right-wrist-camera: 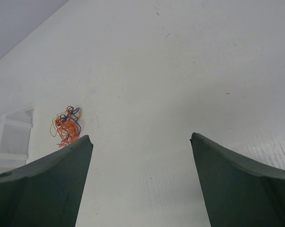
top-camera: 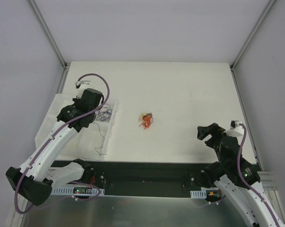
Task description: Untangle the cables
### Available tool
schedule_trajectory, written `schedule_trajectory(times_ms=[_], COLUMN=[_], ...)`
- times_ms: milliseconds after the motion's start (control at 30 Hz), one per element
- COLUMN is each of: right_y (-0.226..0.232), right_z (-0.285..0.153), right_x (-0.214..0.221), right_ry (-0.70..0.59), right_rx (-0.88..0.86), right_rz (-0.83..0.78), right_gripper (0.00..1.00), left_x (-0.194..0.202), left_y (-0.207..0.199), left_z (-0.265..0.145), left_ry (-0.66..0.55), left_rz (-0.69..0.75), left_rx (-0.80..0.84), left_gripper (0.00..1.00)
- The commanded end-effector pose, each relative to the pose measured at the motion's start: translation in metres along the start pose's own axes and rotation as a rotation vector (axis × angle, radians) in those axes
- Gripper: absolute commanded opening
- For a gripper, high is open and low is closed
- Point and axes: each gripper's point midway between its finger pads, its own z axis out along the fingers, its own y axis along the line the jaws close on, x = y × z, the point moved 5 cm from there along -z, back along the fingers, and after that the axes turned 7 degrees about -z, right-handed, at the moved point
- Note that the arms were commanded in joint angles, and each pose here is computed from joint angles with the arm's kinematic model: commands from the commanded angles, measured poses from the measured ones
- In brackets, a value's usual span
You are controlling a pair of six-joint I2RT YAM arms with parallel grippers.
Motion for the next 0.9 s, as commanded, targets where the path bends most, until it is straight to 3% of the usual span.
schedule_trajectory(times_ms=[0,200,600,867], right_y=[0.005,0.006,0.007,0.005], right_z=[0.001,0.003,0.003,0.004], right_x=[-0.003,-0.001,0.001,0.0], right_ry=[-0.014,-0.001,-0.002,-0.008], right_rx=[-0.02,-0.023,-0.033,-0.02], right_rz=[0.02,0.023,0.036,0.027], right_gripper=[0.88,0.88,0.88,0.88], left_x=[0.027,0.033,-0.062,-0.072], left_y=[0.018,0.022,0.033,0.03], left_z=[0.003,-0.004,-0.027,-0.027], left_ry=[0.071,0.067,-0.316,-0.409], left_rz=[-0.277,-0.346,-0.154,-0.061], left_rx=[-0.087,-0.057,0.046,0.088], left_gripper=[0.0,0.0,0.0,0.0])
